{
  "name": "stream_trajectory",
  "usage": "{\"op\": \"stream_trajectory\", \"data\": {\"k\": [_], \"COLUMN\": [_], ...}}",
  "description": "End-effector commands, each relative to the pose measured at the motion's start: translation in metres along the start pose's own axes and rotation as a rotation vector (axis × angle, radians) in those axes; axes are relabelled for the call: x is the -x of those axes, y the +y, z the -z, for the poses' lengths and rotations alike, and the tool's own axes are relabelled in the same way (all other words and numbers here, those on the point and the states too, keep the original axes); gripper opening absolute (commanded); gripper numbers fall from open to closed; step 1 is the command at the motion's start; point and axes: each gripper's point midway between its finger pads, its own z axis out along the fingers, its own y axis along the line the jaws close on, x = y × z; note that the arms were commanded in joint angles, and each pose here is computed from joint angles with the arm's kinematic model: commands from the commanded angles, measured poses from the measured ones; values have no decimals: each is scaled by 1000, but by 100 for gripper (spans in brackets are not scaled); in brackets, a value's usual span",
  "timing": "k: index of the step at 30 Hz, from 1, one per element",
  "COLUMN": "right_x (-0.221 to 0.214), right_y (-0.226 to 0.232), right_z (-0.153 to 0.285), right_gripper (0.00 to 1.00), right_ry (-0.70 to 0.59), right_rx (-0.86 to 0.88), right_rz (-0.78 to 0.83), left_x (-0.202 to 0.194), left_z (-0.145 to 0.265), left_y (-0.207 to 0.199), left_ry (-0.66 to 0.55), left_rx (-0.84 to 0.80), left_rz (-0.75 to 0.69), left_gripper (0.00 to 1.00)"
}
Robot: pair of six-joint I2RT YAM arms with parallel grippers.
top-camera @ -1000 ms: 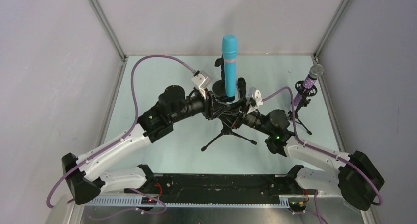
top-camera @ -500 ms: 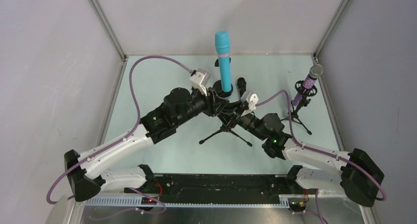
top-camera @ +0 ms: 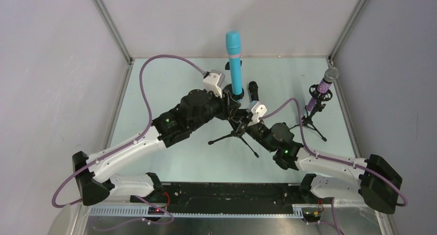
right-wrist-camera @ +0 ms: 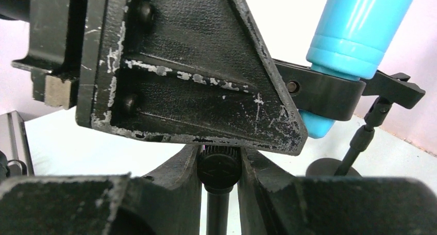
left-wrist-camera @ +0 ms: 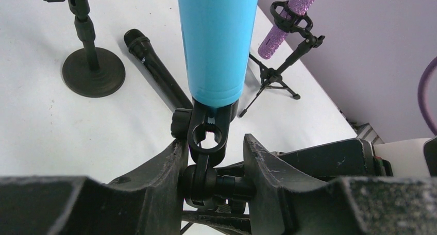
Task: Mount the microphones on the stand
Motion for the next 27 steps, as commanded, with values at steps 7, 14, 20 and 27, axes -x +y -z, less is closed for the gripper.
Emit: {"op": "stream_trajectory", "data": {"k": [7,14,20,27], "right_x": [34,46,58,61], "right_y": [21,24,30,29], "right_z": [12,29,42,42], "right_gripper": [0,0,0,0], "right_ry": [-54,-58,-83,-89], "right_rx": [222,362,485,470], "right_rz": [-46,-71,-130,-150], "left_x": [61,54,46,57], "left_z": [15,36,59,60], "left_y": [-46,-71,-81,-65], "left_ry": [-160,-145,-121,-153], "left_rx": [-249,-485,-650,-581], "left_rz": [-162,-221,-291,-259], "left_gripper": [0,0,0,0]}}
